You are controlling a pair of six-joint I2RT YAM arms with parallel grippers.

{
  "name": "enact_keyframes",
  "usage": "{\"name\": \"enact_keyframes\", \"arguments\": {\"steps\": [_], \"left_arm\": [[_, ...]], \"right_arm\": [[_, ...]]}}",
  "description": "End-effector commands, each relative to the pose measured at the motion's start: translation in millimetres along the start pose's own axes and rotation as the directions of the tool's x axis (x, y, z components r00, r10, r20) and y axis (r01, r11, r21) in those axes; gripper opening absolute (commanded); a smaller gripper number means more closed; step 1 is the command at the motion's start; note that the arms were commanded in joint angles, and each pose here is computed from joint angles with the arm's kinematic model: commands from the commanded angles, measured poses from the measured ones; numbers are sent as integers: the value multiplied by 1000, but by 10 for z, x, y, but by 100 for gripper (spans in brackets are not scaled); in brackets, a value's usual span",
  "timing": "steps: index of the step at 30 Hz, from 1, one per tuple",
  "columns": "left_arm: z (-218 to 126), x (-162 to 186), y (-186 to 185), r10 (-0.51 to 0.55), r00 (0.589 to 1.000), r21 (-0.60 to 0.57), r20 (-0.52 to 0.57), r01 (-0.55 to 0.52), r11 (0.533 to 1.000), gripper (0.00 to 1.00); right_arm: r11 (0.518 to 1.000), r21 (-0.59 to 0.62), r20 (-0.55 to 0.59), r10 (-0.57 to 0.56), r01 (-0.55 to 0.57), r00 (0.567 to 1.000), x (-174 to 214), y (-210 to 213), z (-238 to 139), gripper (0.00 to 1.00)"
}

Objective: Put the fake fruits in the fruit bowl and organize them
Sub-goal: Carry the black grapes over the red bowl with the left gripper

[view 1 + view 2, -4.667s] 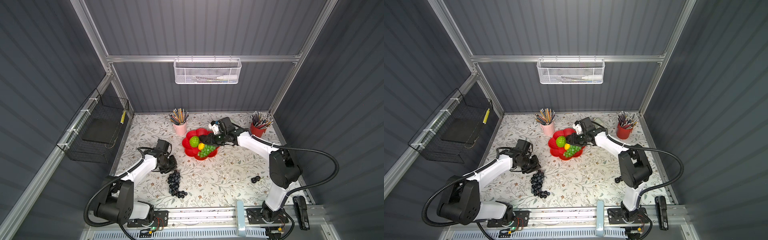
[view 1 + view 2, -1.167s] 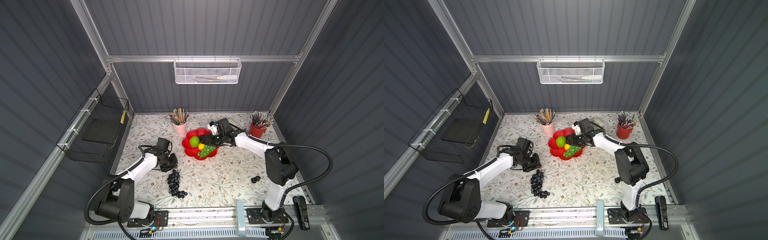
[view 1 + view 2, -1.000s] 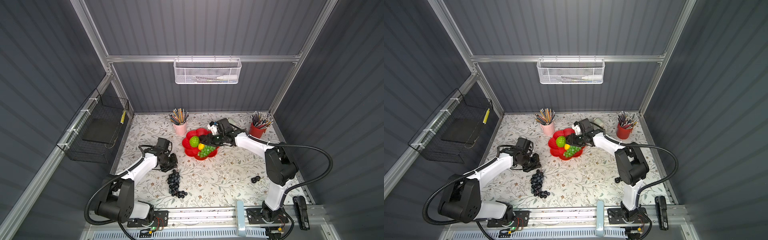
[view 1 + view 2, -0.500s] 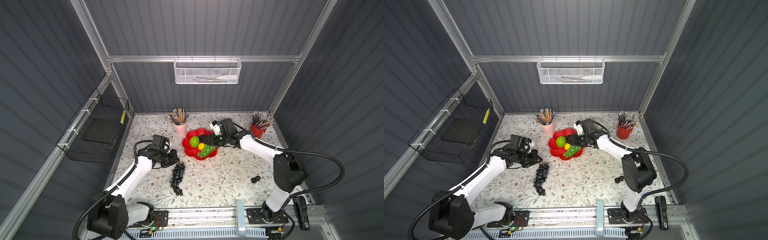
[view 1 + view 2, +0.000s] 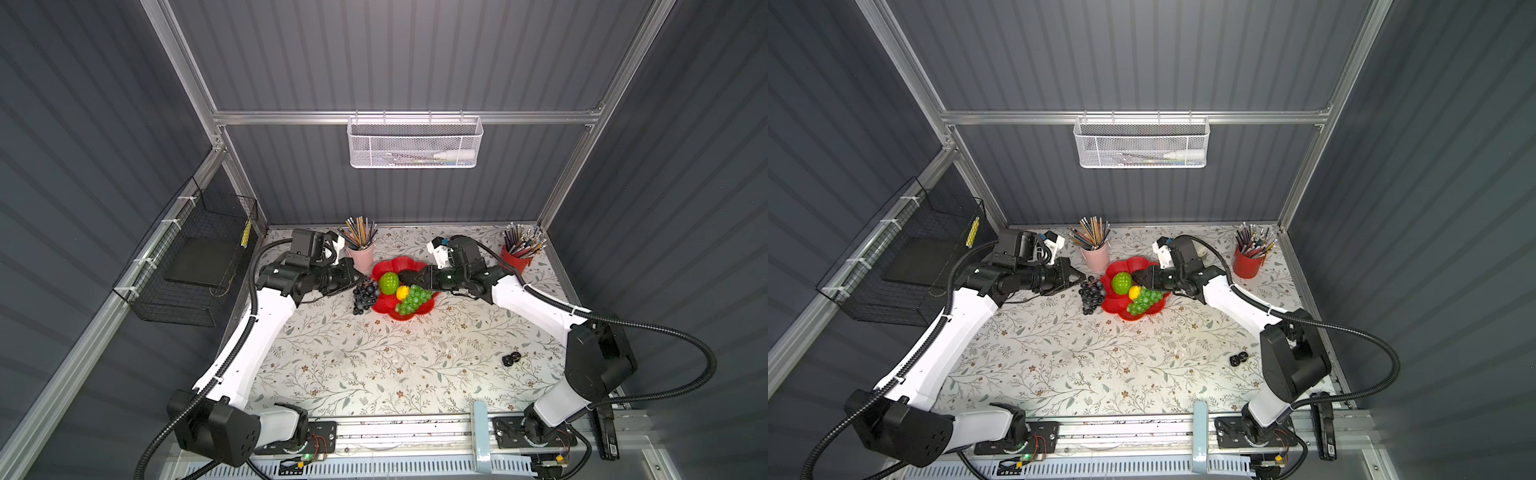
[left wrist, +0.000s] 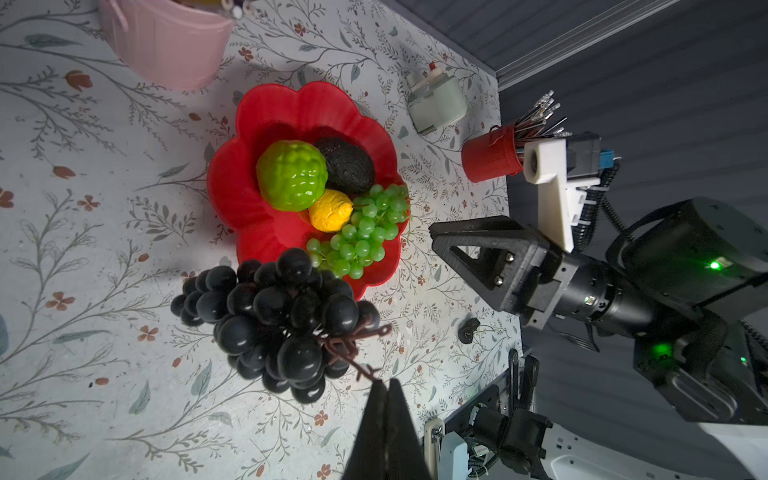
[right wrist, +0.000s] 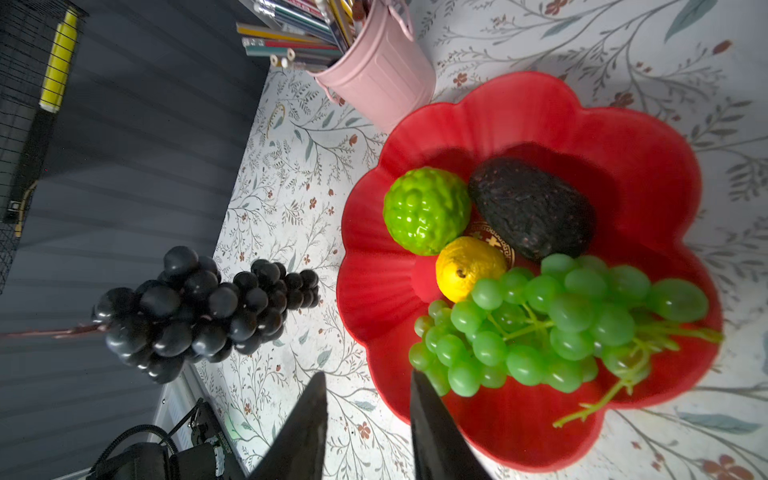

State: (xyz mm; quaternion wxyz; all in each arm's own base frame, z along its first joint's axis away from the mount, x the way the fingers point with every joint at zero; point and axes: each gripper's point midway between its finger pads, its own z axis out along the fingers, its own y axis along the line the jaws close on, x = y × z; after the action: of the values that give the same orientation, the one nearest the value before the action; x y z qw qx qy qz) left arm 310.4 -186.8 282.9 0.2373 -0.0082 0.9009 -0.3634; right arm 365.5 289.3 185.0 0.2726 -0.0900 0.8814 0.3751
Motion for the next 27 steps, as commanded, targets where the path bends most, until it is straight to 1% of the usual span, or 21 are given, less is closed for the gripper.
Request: {"name": "enact_keyframes", "arguments": {"steps": [1,5,10,14,20,24,27], "left_arm": [[-54,-159,-264,43,999,75,-3,-43,996,0],[23,-297,-422,44,999,148,-9,-42,988,0],[96,-288,-484,41,999,199,-36,-33,979,0],[175,-288,-535,45,998,226,-47,-34,974,0],[423,-152,-697,82,991,264,-105,-52,963,0],[599,-14,-731,99,985,255,-142,-60,965,0],[654,52,-739,91,984,256,-151,-50,965,0]], "right_arm": [[1000,-17,28,1,0,1000,-93,11,-29,36],[1000,-13,23,6,-5,1000,-90,-41,-30,35],[1000,-1,50,19,-19,999,-107,-118,-67,35],[999,-14,46,34,-33,998,-111,-130,-31,35],[1000,-4,51,23,-23,998,-126,-156,-61,35],[1000,3,57,26,-26,998,-113,-200,-109,35],[1000,10,61,27,-27,998,-88,-238,-138,35]]}}
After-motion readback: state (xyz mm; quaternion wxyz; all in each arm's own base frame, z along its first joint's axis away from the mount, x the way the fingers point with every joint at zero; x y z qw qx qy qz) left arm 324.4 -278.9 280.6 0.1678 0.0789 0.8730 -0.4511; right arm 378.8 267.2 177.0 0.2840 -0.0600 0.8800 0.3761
